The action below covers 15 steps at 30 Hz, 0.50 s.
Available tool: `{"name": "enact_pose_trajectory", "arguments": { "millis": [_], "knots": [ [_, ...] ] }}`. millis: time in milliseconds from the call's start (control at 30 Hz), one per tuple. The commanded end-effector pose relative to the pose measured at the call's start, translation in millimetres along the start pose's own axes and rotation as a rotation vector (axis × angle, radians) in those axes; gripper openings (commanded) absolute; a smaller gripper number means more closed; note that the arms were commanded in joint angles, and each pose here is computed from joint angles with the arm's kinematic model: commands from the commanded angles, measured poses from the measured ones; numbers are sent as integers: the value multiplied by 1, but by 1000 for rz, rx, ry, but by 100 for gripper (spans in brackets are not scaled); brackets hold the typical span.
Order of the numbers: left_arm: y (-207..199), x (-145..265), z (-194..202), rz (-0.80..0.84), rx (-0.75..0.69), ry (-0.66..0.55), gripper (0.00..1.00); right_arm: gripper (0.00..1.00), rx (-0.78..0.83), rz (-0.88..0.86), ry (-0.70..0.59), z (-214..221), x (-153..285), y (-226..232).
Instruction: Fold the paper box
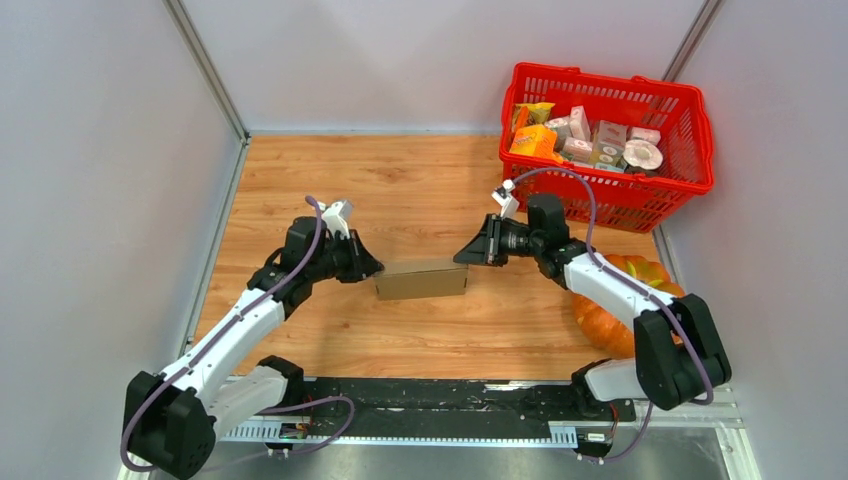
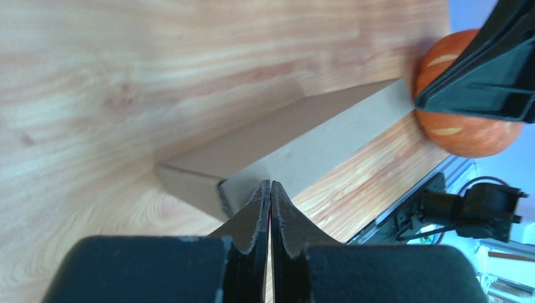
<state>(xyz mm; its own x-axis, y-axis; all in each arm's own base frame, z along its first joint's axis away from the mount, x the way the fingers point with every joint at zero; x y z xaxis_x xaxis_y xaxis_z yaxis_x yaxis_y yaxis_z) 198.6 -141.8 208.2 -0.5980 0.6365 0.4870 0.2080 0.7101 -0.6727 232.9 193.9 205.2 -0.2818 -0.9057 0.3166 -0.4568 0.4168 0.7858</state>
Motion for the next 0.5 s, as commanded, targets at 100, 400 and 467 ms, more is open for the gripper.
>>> {"name": "enact_pose_trajectory", "arguments": {
  "millis": [100, 400, 467],
  "knots": [
    [32, -7, 29, -58, 37, 41, 6, 7, -19, 20, 28, 19, -8, -28],
    [41, 7, 52, -66, 67, 58, 7, 7, -45, 86, 94, 48, -1, -44],
    [41, 11, 56, -66, 79, 61, 7, 7, -59, 100, 108, 56, 2, -46]
  ]
}}
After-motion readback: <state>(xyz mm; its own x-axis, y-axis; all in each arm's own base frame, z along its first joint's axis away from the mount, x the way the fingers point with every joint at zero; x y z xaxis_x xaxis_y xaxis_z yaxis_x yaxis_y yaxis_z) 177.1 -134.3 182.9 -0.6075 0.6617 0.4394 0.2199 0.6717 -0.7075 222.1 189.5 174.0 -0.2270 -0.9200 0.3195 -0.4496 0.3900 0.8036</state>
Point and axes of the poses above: each gripper's point midway between its finger pads, its own x axis back along the fingers, its own y axis along the line the jaws close on, z = x × y, the point moved 8 cm from there along x, back along the fingers, and after that the axes turned 7 degrees about x, right-handed, at the moved point
